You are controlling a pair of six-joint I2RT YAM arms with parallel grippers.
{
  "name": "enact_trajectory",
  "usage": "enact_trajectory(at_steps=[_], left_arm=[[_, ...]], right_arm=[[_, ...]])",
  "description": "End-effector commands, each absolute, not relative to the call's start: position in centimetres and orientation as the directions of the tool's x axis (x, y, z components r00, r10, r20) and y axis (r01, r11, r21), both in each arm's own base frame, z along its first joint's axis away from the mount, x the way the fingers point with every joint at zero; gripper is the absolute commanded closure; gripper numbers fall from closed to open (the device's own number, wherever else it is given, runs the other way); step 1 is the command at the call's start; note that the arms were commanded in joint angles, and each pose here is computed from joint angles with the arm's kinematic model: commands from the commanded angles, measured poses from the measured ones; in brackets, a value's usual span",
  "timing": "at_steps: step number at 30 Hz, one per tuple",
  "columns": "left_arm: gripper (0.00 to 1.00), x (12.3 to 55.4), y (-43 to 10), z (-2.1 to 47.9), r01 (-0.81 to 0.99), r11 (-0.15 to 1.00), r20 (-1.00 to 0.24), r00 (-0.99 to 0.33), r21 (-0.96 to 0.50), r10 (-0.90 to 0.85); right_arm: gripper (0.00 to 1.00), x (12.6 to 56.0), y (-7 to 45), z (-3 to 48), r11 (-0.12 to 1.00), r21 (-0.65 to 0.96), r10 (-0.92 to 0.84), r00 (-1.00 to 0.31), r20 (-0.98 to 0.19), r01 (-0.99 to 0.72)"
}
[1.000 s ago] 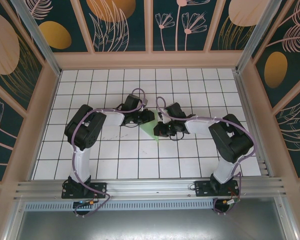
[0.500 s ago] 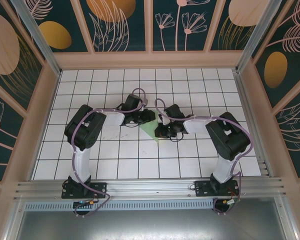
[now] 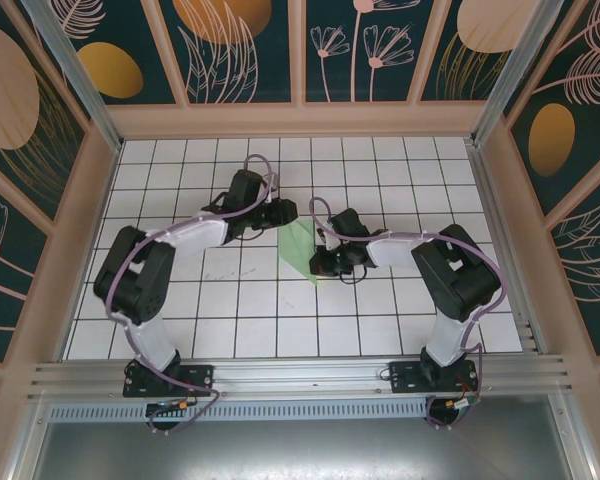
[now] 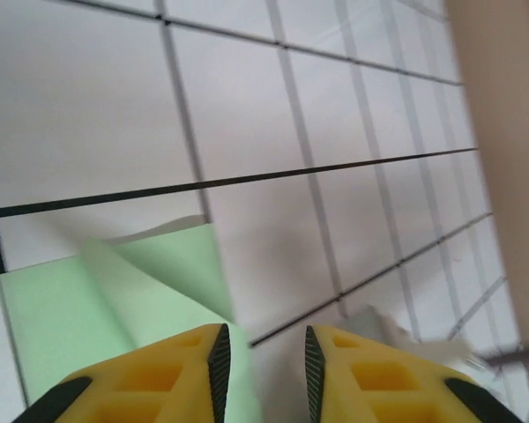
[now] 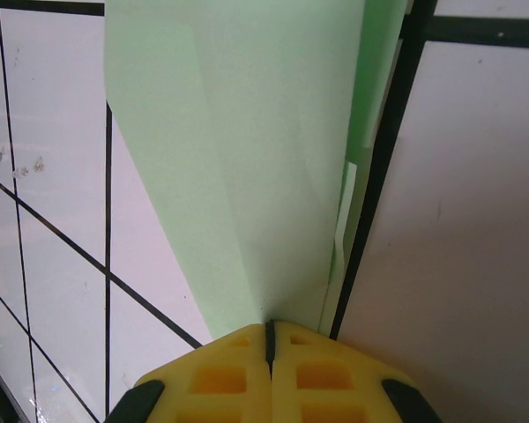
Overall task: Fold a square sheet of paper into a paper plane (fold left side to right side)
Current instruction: Fourth fold the wing at the center of the table.
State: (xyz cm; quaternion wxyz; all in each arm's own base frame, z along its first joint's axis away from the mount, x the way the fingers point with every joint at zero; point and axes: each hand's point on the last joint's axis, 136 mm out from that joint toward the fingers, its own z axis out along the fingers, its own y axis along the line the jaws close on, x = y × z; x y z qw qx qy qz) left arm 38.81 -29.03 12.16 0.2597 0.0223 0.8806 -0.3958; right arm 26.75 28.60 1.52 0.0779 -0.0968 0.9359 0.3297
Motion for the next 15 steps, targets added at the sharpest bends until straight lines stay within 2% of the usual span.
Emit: enact_trajectory(at_steps=[1,5,15], left_arm=[[0.7,36.1,-30.0,11.6,0.309,0.611,-0.471,-0.874,-0.729,-0.121],[0.73,33.3,-32.2,9.8,0.326,0.535,-0.42,-0.905,-0.78,-0.06],[0.79,31.7,-33.6,6.3,0.283,0.511,-0.344,-0.939,-0.811,-0.025]], right_arm=[[1.0,23.9,24.7,-3.2,0.878,0.452,-0.14,-0.988,-0.067,-0.155],[1.0,23.9,24.6,-3.3,0.881,0.446,-0.146,-0.987,-0.066,-0.16],[1.0,23.7,24.8,-3.3,0.879,0.447,-0.154,-0.986,-0.063,-0.166]])
